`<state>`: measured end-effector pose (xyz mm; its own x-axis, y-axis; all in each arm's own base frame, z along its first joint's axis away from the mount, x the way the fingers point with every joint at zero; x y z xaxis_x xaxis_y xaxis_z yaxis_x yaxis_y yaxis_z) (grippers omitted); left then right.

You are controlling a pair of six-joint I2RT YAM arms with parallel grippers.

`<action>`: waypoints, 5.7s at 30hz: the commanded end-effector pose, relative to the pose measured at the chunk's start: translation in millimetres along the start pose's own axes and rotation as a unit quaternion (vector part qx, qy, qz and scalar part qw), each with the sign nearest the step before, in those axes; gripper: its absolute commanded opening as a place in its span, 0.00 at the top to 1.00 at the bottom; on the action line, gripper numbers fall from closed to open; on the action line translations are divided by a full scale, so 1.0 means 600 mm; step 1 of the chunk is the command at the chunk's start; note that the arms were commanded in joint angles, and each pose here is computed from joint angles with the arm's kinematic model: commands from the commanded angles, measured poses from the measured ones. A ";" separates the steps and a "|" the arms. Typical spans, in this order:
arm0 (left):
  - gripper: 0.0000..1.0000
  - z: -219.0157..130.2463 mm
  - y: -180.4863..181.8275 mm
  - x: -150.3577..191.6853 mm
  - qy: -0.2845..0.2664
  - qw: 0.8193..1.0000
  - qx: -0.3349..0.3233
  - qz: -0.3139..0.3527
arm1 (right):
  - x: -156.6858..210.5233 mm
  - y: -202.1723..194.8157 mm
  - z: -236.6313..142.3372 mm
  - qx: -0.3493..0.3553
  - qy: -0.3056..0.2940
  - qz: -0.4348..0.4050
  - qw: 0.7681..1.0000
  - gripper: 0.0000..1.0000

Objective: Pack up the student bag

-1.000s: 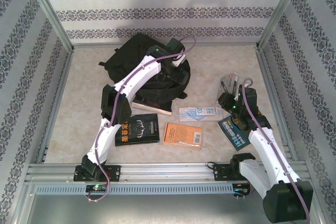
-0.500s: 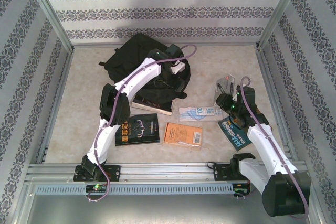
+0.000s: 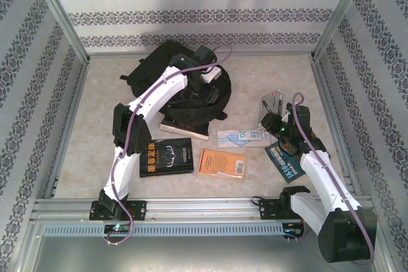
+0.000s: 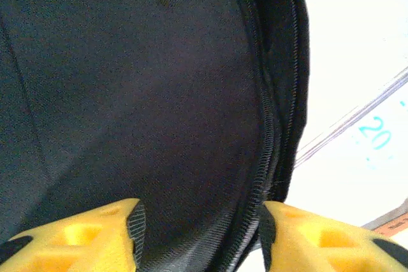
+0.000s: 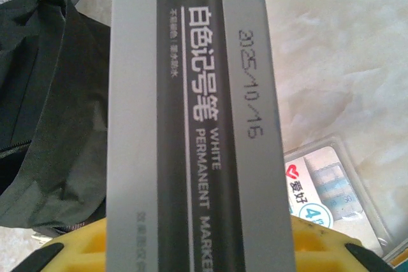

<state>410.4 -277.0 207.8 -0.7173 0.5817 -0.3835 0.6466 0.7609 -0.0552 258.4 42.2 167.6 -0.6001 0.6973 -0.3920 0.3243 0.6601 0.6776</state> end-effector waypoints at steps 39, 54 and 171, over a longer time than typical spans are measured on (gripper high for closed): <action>0.41 0.049 0.023 -0.018 -0.007 1.000 0.013 -0.001 | -0.003 0.012 0.011 -0.026 0.012 -0.005 1.000 0.73; 0.26 0.074 0.015 -0.004 0.016 1.000 0.018 0.009 | 0.000 0.010 0.016 -0.028 0.017 -0.003 0.999 0.73; 0.63 -0.100 0.049 0.030 -0.195 0.970 0.056 -0.134 | 0.102 0.023 0.033 0.105 0.174 0.124 0.971 0.31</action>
<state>410.5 -208.0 255.3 -0.7296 0.0946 -0.6773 0.4275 0.8362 -0.3437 259.0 106.4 156.2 -0.7870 0.6086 -0.1010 0.4627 0.6906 0.5558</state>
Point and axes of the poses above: each hand's point on the last joint's axis, 136 mm out from that joint toward the fingers, its own z axis out along the fingers, its own y axis along the line the jaws close on, x = y × z, the point moved 5 cm from there along -z, back along the fingers, and after that the axes turned 8 degrees about z, right-handed, at the moved point
